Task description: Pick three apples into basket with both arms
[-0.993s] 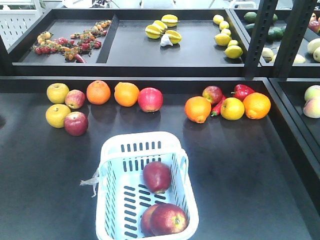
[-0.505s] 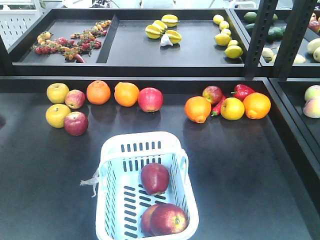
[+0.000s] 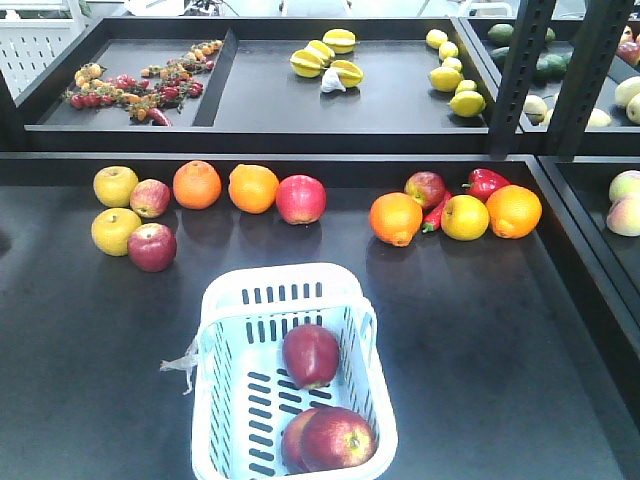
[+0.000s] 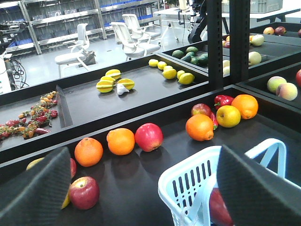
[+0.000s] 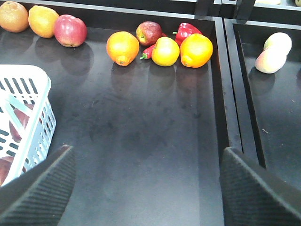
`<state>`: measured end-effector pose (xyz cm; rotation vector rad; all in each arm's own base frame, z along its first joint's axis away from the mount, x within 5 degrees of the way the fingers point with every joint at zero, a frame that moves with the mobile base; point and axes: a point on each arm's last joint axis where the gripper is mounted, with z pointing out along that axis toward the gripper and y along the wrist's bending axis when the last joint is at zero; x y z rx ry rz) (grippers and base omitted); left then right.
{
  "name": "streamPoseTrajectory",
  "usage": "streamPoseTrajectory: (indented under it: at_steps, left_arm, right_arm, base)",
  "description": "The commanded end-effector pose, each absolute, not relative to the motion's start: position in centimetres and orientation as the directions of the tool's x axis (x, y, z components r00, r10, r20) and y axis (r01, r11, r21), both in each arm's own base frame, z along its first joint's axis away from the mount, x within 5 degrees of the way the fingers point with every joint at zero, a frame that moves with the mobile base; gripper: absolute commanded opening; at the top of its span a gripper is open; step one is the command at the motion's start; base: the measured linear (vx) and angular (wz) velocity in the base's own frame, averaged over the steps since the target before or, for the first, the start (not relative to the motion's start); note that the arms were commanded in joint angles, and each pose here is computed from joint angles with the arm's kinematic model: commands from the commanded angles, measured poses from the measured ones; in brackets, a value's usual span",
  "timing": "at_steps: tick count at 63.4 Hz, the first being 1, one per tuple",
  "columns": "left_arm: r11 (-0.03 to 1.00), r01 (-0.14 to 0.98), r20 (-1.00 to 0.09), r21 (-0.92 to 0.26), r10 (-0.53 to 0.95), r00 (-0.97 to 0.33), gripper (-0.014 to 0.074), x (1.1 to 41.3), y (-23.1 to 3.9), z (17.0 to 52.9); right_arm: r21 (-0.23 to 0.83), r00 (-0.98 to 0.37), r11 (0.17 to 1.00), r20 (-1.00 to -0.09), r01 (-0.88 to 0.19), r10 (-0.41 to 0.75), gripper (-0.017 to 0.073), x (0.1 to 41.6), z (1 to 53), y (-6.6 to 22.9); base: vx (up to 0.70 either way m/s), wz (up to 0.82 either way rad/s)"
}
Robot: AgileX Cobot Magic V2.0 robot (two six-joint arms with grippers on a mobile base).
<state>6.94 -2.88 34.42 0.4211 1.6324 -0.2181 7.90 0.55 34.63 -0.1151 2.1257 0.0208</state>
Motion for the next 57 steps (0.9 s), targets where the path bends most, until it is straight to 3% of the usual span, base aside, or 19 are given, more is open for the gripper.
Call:
streamPoseTrajectory:
  at_steps: [1,16,30,37,51,57]
  left_arm:
    - [0.916,0.389,-0.995,0.098,0.102,0.011,0.0593,7.0,-2.91,35.7]
    - [0.916,0.389,-0.995,0.1,0.103,0.013,0.0593,7.0,-2.91,35.71]
    - [0.916,0.389,-0.995,0.1,0.103,0.013,0.0545,7.0,-2.91,35.71]
    - [0.916,0.389,-0.995,0.1,0.103,0.013,0.0417,7.0,-2.91,35.71]
    - [0.916,0.389,-0.995,0.1,0.103,0.013,-0.001,7.0,-2.91,35.71]
    - [0.916,0.388,-0.995,0.101,0.104,0.014,-0.0008,7.0,-2.91,35.72]
  right_arm:
    - [-0.051,-0.444,0.996,-0.892,-0.078,-0.081,0.0592,8.2,35.95,0.42]
    - [-0.051,-0.445,0.996,-0.892,-0.078,-0.081,0.0574,8.2,35.95,0.42]
    - [-0.051,-0.445,0.996,-0.892,-0.078,-0.081,0.0437,8.2,35.95,0.42]
    - [-0.05,-0.445,0.996,-0.892,-0.077,-0.08,0.031,8.2,35.95,0.42]
    - [-0.052,-0.445,0.996,-0.892,-0.076,-0.081,-0.0017,8.2,35.95,0.4]
    - [-0.052,-0.445,0.996,-0.892,-0.076,-0.081,-0.001,8.2,35.95,0.4]
  base:
    - [0.0,0.0]
    - [0.0,0.0]
    - [0.0,0.0]
    - [0.0,0.0]
    - [0.0,0.0]
    - [0.0,0.0]
